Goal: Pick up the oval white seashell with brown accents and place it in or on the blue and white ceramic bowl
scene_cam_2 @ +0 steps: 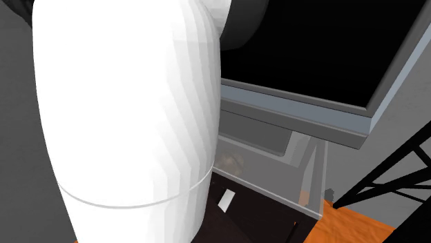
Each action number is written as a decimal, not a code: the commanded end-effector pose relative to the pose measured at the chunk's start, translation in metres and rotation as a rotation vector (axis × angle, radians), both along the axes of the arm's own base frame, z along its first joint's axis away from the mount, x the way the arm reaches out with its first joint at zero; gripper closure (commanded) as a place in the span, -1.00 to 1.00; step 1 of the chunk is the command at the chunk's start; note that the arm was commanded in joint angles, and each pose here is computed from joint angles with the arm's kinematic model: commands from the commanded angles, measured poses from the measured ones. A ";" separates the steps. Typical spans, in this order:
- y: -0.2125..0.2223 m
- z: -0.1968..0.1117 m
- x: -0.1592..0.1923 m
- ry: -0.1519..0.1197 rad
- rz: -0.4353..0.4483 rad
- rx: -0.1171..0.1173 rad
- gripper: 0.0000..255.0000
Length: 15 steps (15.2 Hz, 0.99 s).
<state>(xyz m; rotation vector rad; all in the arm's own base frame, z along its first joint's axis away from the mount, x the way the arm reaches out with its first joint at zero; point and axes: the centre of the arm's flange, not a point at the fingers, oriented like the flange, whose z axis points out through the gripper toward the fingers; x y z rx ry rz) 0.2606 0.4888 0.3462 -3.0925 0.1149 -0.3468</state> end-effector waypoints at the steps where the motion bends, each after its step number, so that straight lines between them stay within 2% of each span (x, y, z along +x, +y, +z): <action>1: 0.000 -0.012 0.000 -0.001 0.000 0.000 1.00; 9: 0.000 -0.012 0.000 -0.001 0.000 0.000 1.00; 10: 0.000 -0.012 0.000 -0.001 0.000 0.000 -1.00; 15: 0.000 -0.012 0.000 -0.001 0.000 0.000 -1.00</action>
